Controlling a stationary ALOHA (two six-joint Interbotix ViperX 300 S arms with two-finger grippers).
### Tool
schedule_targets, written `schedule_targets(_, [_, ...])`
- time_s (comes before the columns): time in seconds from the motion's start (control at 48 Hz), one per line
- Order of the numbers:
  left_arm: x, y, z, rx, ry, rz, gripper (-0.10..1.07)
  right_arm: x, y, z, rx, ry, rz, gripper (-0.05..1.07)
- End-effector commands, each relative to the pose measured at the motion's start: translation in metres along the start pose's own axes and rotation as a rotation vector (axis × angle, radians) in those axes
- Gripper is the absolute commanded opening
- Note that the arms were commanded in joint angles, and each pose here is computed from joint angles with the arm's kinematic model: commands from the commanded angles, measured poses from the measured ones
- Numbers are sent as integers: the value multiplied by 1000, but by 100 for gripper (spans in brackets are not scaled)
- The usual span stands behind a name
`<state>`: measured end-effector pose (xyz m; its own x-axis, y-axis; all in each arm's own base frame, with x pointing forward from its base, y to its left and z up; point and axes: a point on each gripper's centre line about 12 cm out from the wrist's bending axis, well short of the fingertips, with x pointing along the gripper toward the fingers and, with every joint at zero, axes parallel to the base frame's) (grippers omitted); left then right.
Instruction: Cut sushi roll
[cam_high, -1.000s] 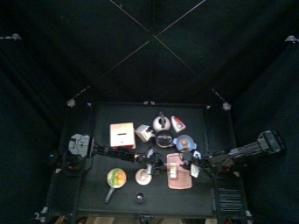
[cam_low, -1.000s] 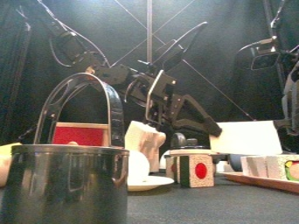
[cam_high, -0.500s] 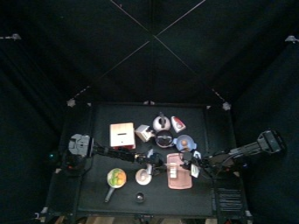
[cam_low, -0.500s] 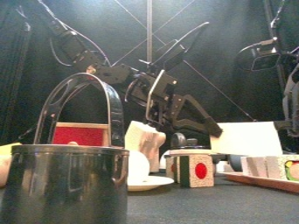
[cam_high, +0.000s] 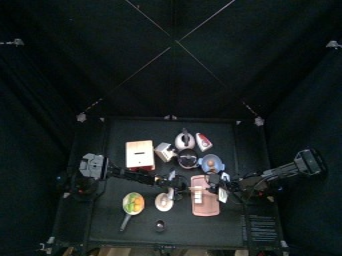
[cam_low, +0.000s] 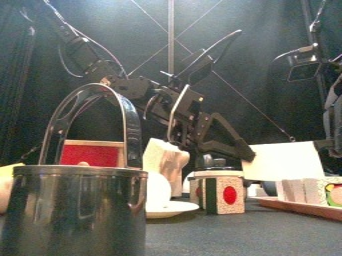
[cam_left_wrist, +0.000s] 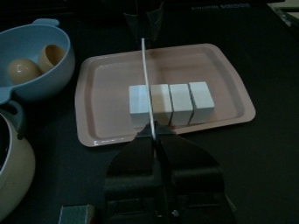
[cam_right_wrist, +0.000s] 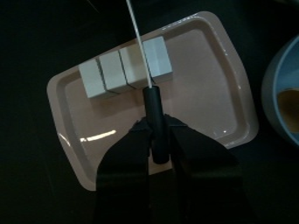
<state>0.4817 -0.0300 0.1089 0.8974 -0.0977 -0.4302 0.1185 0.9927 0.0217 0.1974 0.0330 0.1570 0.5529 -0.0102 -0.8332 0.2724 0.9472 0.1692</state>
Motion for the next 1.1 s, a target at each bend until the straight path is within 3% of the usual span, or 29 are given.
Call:
schedule_targets(0.0, [-1,-7,0,8,10,-12,32,2,-3,-3,8,14,-11,38])
schedule_targets(0.292, [3,-6,-10,-8,32,-8,32,11,-2,-8,7,13,11,38])
schedule_targets(1.083, [10,-5,-18,-12,89,-1,32,23,-6,-17,15,58,-9,37])
